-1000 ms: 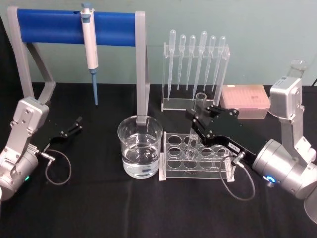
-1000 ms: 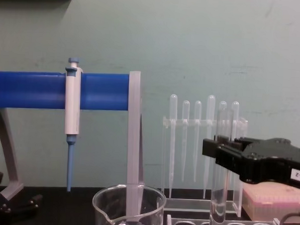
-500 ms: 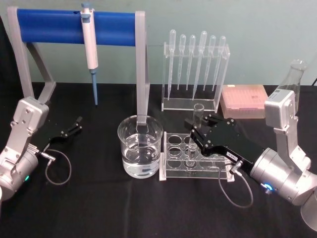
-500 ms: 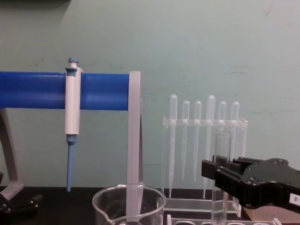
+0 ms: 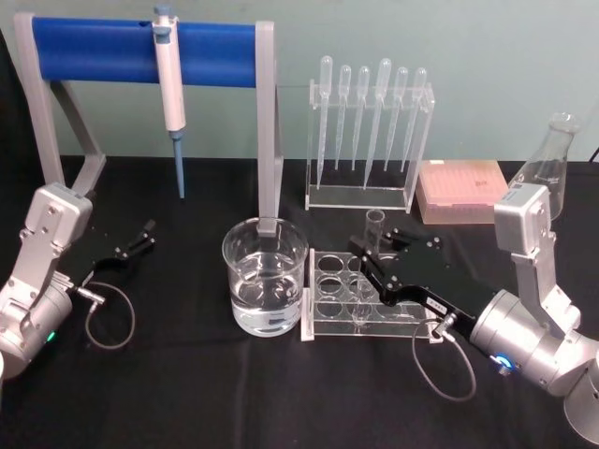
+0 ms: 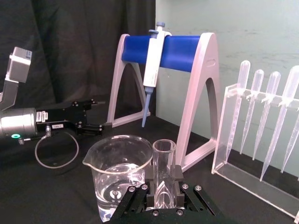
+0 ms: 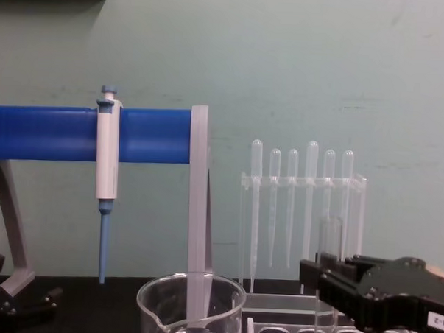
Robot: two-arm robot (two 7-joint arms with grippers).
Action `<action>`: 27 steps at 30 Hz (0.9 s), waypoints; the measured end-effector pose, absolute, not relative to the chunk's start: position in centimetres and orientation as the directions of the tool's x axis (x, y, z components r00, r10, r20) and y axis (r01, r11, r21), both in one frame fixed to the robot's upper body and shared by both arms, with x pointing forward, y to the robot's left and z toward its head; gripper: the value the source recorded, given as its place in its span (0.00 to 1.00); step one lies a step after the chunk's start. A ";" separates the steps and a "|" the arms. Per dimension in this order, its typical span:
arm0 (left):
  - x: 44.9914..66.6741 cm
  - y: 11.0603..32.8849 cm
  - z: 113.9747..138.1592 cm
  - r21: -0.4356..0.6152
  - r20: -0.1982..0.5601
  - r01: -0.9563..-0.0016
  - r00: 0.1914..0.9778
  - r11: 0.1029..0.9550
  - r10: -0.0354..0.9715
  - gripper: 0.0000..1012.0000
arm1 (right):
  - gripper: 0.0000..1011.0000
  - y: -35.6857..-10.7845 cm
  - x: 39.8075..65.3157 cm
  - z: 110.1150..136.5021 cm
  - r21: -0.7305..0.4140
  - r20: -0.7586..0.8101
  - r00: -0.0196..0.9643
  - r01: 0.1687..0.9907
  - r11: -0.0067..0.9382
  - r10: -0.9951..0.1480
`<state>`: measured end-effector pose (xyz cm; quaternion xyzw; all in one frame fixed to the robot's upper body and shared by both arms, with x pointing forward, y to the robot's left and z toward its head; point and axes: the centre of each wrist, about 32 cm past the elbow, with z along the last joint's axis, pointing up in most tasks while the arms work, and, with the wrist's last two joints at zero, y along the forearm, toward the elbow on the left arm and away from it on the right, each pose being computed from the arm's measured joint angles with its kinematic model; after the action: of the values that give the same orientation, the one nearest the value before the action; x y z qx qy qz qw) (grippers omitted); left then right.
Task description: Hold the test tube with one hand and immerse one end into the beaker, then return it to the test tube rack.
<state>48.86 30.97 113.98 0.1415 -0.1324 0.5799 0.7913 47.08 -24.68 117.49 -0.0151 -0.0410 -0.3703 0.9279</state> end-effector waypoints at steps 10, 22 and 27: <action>48.9 31.0 114.0 0.070 0.374 -0.955 0.292 0.287 0.880 0.99 | 0.36 -24.7 47.0 117.3 -0.009 0.085 0.719 0.693 0.721 -0.690; 48.9 31.0 114.0 0.070 0.374 -0.955 0.292 0.287 0.880 0.99 | 0.76 -25.6 45.0 118.6 -0.087 0.112 0.718 0.695 0.713 -0.687; 48.9 31.0 114.0 0.070 0.374 -0.955 0.292 0.287 0.880 0.99 | 0.91 -27.0 42.6 118.6 -0.138 0.103 0.698 0.716 0.685 -0.709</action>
<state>48.86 30.96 113.98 0.1415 -0.1325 0.5799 0.7913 42.60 -27.00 118.61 -0.0838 -0.0207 -0.3881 0.9176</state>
